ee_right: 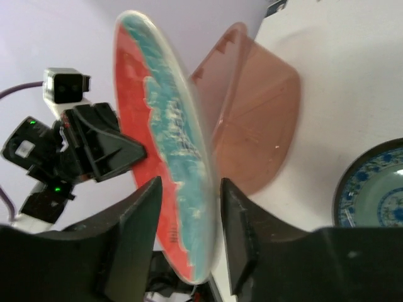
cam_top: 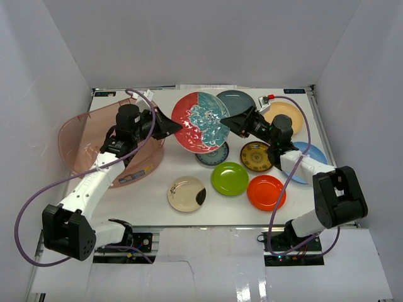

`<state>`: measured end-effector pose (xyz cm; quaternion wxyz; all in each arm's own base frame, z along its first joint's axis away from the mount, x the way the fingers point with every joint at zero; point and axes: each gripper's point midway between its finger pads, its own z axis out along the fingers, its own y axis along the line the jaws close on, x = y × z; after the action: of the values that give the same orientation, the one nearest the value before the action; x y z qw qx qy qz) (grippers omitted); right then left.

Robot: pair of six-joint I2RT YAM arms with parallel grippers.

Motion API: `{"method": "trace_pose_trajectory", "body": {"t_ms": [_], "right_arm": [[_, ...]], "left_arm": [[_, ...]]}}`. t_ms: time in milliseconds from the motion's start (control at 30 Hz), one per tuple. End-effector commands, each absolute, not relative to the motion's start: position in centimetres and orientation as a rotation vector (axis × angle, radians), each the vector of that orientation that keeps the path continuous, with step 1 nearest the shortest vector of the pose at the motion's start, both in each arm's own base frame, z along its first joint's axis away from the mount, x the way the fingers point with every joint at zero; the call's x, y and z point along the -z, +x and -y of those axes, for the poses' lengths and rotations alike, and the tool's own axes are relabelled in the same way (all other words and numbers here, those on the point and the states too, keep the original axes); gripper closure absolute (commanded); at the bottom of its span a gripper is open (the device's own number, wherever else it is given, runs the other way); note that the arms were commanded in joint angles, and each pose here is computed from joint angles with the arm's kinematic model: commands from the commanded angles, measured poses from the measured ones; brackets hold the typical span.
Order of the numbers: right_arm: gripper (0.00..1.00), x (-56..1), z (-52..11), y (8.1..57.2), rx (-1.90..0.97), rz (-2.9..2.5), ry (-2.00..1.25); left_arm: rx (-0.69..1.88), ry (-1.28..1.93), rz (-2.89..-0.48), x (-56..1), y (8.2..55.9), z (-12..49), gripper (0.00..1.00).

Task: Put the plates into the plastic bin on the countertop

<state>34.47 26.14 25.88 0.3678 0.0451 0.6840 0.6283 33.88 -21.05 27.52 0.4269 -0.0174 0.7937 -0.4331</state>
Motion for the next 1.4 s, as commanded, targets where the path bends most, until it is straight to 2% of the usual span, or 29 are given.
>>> {"method": "trace_pose_trajectory", "body": {"t_ms": [0, 67, 100, 167, 233, 367, 400, 600, 867, 1067, 1167, 1200, 1233, 1300, 1367], "right_arm": [[0.4, -32.2, -26.4, 32.6, -1.67, -1.55, -0.069], [0.32, -32.4, -26.3, 32.2, -1.635, -1.539, -0.118], [0.23, -32.3, -26.2, 32.1, -1.622, -1.543, -0.123], [0.15, -32.2, -25.9, 31.7, -1.586, -1.55, -0.148], [0.1, -31.7, -25.3, 31.2, -1.552, -1.559, -0.158], [0.1, -29.7, -24.2, 30.9, -1.447, -1.612, -0.161], [0.1, -29.6, -23.9, 30.7, -1.42, -1.616, -0.165], [0.14, -26.3, -22.2, 31.3, -1.247, -1.704, -0.138], [0.23, -24.2, -20.3, 33.4, -1.083, -1.753, -0.072], [0.23, -21.2, -18.9, 36.7, -0.955, -1.824, 0.052], [0.21, -19.4, -18.2, 39.0, -0.883, -1.869, 0.122], [0.21, -19.3, -17.5, 40.1, -0.834, -1.863, 0.172], [0.2, -17.9, -17.2, 40.9, -0.814, -1.893, 0.218], [0.21, -17.3, -16.6, 42.4, -0.771, -1.893, 0.283], [0.2, -15.4, -16.4, 43.5, -0.752, -1.92, 0.345]], "left_arm": [[1.037, -0.041, -1.881, -30.2, 33.7, 19.9, 1.0], [1.056, -0.084, -1.831, -31.9, 33.6, 19.1, 1.0], [1.058, -0.099, -1.806, -32.8, 33.7, 18.8, 1.0], [1.052, -0.17, -1.755, -34.6, 33.9, 17.2, 1.0], [1.013, -0.265, -1.698, -36.2, 34.4, 14.5, 1.0], [0.925, -0.448, -1.627, -37.1, 34.9, 8.8, 1.0], [0.864, -0.541, -1.622, -36.4, 35.2, 6.2, 1.0], [0.662, -0.847, -1.614, -31.1, 34.3, -0.9, 1.0], [0.598, -0.998, -1.679, -23.6, 35.2, -4.6, 1.0], [0.563, -1.047, -1.742, -20.3, 36.2, -5.5, 1.0], [0.508, -1.075, -1.786, -18.6, 36.1, -6.1, 0.73], [0.492, -1.079, -1.791, -18.6, 36.0, -6.3, 0.58], [0.482, -1.083, -1.797, -18.3, 35.9, -6.4, 0.24], [0.478, -1.064, -1.799, -18.6, 35.9, -6.3, 0.06], [0.461, -1.047, -1.81, -18.7, 35.7, -6.4, 0.02]]}}
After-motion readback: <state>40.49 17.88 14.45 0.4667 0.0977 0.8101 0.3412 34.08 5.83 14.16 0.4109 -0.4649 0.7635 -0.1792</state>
